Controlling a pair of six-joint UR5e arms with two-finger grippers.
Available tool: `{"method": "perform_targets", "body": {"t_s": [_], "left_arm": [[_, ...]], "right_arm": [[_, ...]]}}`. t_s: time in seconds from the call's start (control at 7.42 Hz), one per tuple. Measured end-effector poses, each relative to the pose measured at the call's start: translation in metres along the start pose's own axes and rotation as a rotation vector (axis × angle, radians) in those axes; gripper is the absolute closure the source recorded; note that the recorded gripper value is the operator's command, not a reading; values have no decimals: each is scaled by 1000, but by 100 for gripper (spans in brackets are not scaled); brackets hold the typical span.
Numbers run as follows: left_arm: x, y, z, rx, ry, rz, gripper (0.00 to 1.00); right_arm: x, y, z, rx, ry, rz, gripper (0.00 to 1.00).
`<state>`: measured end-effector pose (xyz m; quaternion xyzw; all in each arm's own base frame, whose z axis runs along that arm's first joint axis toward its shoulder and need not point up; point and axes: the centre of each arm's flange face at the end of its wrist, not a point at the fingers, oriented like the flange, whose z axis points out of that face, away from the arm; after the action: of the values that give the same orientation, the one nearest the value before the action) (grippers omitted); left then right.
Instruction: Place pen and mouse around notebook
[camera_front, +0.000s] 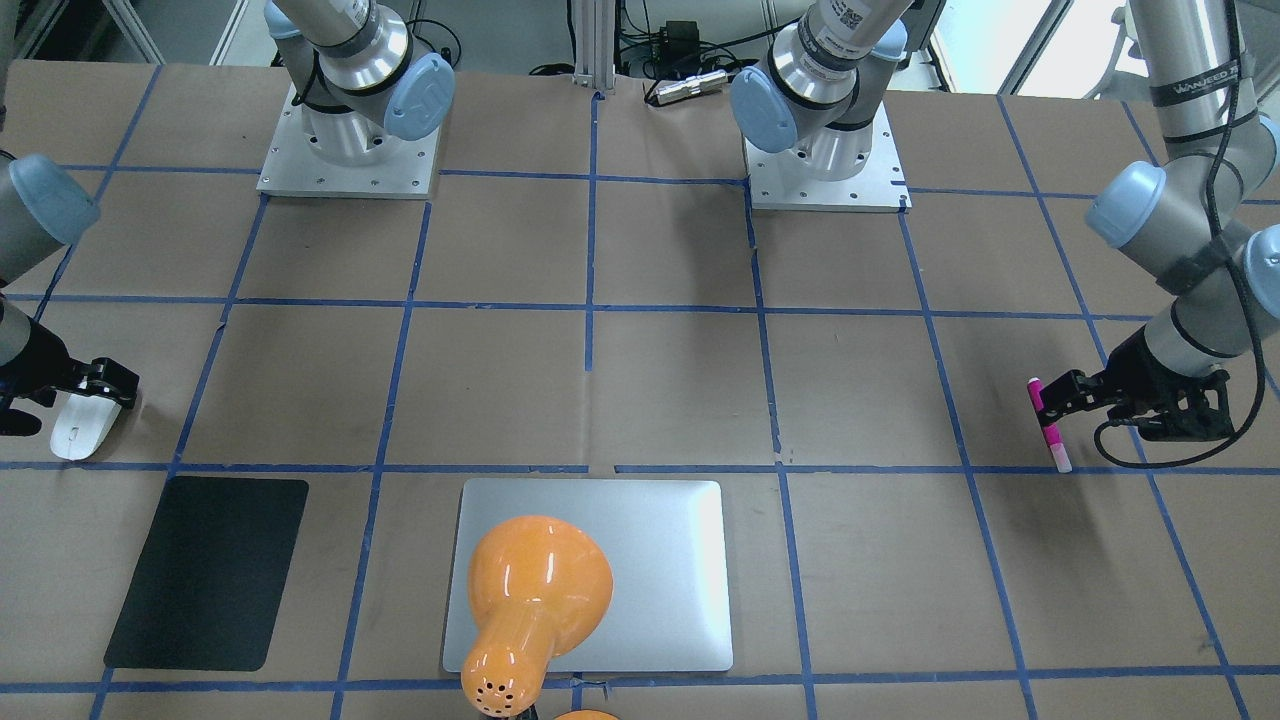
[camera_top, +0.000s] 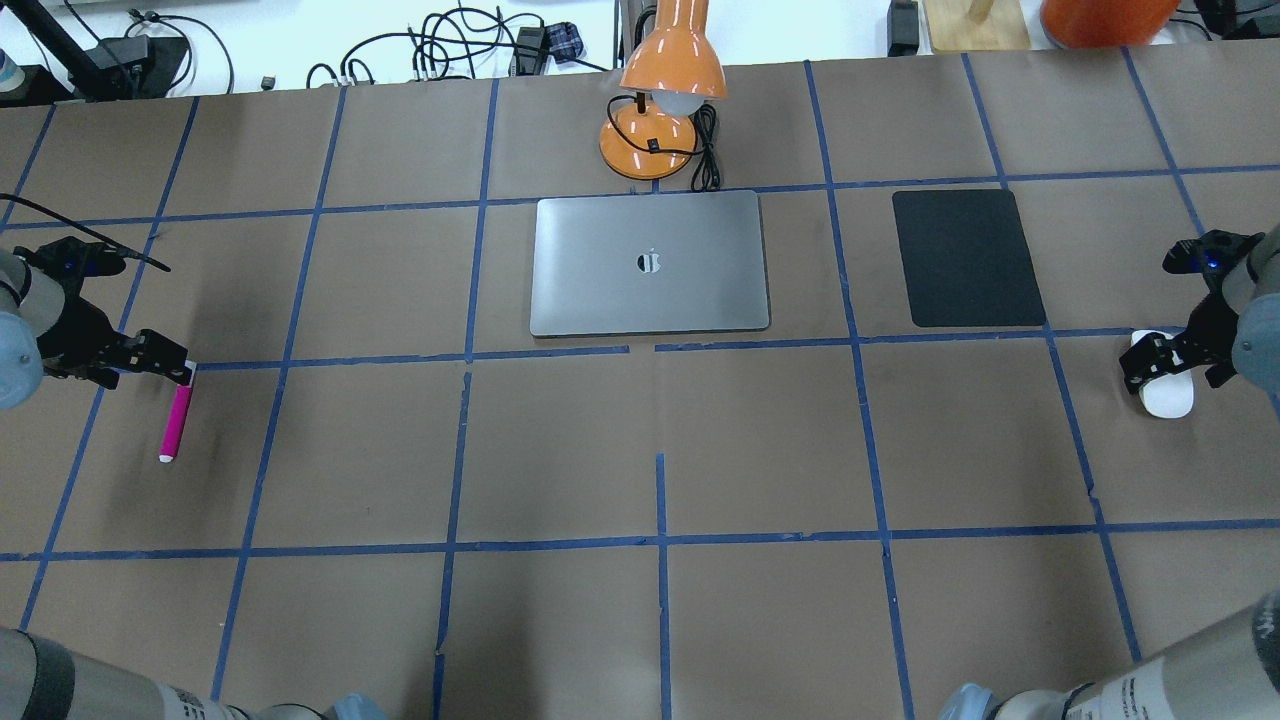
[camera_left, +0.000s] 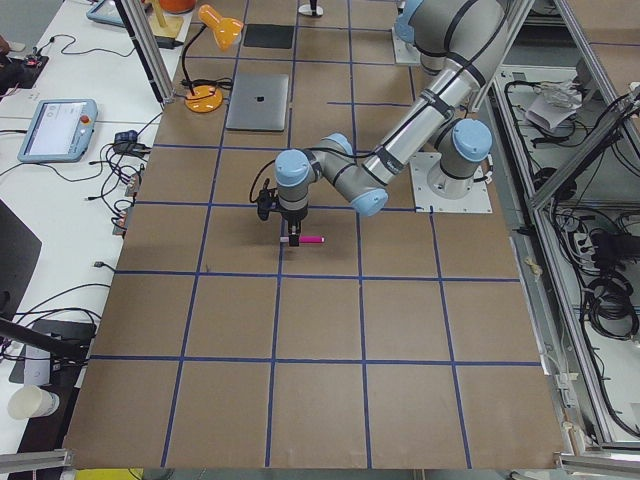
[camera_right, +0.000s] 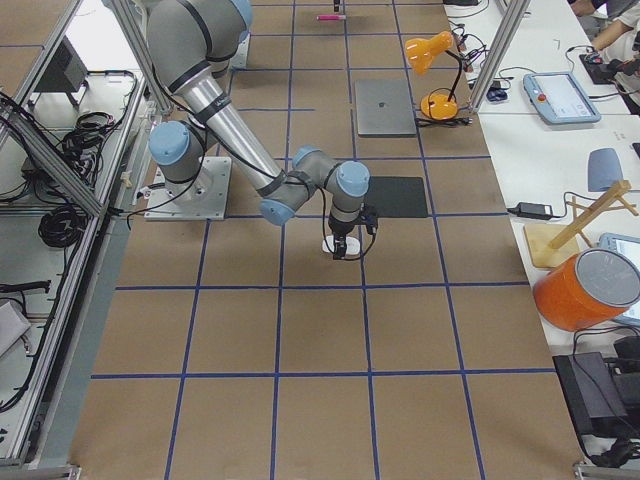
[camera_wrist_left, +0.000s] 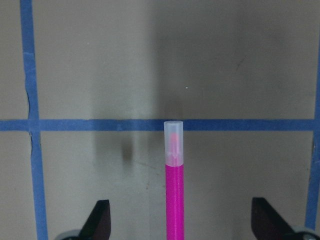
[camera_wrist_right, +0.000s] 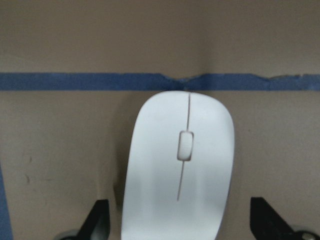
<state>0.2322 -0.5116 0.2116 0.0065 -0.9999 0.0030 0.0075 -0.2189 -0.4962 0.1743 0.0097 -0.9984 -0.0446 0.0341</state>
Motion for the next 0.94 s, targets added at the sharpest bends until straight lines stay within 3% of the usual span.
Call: {"method": "perform_targets", "body": {"t_s": [0.13,0.4,0.54,0.67,0.94], "left_arm": [[-1,-1,6,-7,6,-1,3],[-3,-3,18,-18,10,-21,26],[-4,-4,24,-24,9,-59,31],[-6,-4,29,-28,2,-95,36],[-7,-5,33,-34,-10,-118,43]], "right_arm": [[3,-4,1,0,-1,-3,10],[5,-7,2,-4,-5,-6,55],[5,-7,2,-5,-6,-13,69],[5,-7,0,-3,-4,-21,74],[4,-10,-25,22,15,-33,74]]}}
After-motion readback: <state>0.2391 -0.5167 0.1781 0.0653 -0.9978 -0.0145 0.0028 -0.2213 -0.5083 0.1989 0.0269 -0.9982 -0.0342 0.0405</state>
